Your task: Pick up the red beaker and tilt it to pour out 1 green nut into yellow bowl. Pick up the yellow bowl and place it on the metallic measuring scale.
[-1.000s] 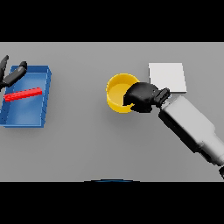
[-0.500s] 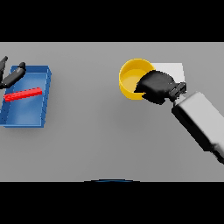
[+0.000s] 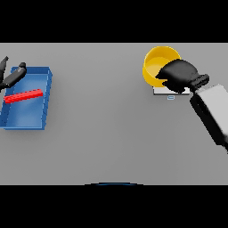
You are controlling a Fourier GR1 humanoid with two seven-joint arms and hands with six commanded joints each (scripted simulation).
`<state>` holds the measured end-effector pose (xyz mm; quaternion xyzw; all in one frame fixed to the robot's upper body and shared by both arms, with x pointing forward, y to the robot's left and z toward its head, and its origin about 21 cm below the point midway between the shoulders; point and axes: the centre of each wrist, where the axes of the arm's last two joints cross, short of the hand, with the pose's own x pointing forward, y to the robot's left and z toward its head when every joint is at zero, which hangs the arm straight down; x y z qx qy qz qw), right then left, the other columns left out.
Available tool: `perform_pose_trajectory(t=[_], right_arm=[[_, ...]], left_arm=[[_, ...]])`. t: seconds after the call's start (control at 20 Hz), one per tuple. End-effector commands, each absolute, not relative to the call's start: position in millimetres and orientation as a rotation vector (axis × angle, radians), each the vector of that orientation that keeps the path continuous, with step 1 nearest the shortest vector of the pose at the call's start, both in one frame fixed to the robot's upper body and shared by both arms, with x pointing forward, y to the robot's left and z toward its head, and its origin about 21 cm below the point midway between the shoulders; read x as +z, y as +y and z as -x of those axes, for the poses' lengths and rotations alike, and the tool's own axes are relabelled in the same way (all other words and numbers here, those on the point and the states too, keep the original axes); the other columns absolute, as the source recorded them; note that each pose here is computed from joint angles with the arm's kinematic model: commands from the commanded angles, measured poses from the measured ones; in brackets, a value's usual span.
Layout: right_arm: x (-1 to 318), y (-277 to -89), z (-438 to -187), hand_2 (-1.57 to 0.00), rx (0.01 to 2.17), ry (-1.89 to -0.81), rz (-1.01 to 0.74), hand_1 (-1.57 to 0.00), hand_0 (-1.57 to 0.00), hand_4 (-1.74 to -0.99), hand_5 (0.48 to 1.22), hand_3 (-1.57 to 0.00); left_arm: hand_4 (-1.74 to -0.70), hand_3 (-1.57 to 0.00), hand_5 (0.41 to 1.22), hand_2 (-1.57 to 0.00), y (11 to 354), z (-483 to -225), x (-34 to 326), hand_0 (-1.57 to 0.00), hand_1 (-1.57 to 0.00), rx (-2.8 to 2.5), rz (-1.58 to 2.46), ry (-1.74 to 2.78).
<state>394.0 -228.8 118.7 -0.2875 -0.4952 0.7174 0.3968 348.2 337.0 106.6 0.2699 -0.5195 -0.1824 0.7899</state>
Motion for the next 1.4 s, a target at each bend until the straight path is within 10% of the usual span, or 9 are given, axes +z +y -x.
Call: perform_pose_trajectory(t=[0.0, 0.9, 1.0, 1.15, 1.35], right_arm=[[116, -231.6, -396, -1.55, 1.798, -1.249, 0.738, -1.57, -1.57, -1.741, 1.221, -1.15], [76, -269.4, -425, -1.39, 1.638, -1.088, 0.683, -1.57, -1.40, -1.741, 1.221, -1.36], [77, -272.7, -426, -1.33, 1.625, -1.100, 0.668, -1.32, -1.13, -1.701, 1.221, -1.06], [74, -273.1, -426, -0.91, 1.606, -1.076, 0.651, -0.83, -0.58, -1.588, 1.016, -0.74], [75, -276.3, -426, -0.52, 1.649, -1.050, 0.652, -0.38, -0.24, -1.501, 0.877, -0.53]], left_arm=[[-0.74, 0.00, 0.738, 0.00, 338, -347, 105, 0.00, 0.00, -0.390, -0.586, -1.111], [-0.73, 0.00, 0.715, 0.00, 339, -348, 105, 0.00, 0.00, -0.409, -0.599, -1.085], [-0.73, 0.00, 0.720, 0.00, 340, -349, 104, 0.00, 0.00, -0.401, -0.589, -1.083], [-0.73, 0.00, 0.729, 0.00, 337, -350, 103, 0.00, 0.00, -0.399, -0.582, -1.098], [-0.72, 0.00, 0.708, 0.00, 341, -351, 105, 0.00, 0.00, -0.399, -0.595, -1.081]])
